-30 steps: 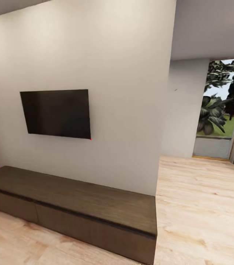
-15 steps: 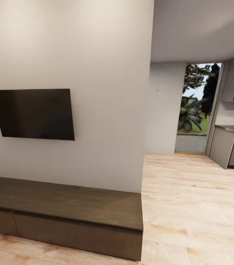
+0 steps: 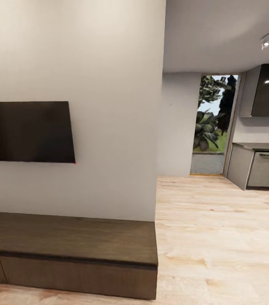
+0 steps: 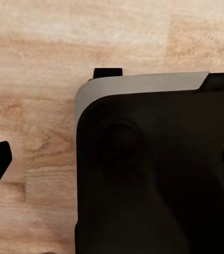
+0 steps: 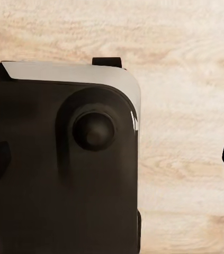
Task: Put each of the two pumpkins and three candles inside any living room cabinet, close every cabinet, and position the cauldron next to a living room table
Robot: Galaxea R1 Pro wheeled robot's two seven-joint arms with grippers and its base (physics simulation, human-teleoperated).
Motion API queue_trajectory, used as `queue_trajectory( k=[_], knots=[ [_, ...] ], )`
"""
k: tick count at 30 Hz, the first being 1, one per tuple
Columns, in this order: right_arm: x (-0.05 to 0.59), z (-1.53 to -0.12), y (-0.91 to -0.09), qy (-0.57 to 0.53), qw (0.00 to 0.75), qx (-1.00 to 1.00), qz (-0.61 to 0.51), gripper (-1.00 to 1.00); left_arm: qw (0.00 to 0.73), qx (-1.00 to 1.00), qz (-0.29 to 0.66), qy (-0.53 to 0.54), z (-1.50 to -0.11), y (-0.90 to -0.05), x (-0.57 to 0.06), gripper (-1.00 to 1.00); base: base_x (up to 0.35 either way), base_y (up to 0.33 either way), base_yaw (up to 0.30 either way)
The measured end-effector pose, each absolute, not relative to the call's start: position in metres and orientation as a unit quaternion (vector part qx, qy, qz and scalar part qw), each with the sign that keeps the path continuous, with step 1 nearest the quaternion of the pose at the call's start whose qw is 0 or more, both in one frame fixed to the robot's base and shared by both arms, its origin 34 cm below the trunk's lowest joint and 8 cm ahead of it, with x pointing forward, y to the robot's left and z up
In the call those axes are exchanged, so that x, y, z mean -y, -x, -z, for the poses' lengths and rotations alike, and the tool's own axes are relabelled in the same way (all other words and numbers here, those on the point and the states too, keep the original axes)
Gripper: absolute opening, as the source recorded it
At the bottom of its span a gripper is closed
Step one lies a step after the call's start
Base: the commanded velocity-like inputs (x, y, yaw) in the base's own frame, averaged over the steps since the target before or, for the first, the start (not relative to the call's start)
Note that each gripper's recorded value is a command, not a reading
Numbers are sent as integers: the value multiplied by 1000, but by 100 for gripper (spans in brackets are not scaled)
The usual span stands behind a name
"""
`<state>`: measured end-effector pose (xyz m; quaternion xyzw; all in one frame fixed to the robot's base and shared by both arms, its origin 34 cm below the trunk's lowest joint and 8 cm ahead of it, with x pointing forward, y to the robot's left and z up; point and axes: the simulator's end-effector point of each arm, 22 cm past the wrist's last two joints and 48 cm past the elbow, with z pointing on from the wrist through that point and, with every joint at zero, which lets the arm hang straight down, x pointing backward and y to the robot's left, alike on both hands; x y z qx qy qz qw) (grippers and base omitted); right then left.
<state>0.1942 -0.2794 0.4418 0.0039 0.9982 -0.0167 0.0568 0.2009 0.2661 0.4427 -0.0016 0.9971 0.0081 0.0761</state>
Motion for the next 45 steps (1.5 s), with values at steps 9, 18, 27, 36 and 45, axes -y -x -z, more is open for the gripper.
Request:
queue_trajectory(
  k=[9,18,27,36,45],
  knots=[
    [279,-442,-194,-4,57,-998,17,100,77,-997,-8,2,-443,-201,-266,100,235,258,0],
    [279,-442,-194,-4,57,-998,17,100,77,-997,-8,2,-443,-201,-266,100,247,231,0],
    [279,-442,-194,-4,57,-998,17,100,76,-997,-8,2,-443,-201,-266,100,212,268,0],
    [279,-442,-194,-4,57,-998,17,100,77,-997,-8,2,-443,-201,-266,100,203,283,0],
    [279,-442,-194,-4,57,-998,17,100,77,-997,-8,2,-443,-201,-266,100,170,293,0]
  ],
)
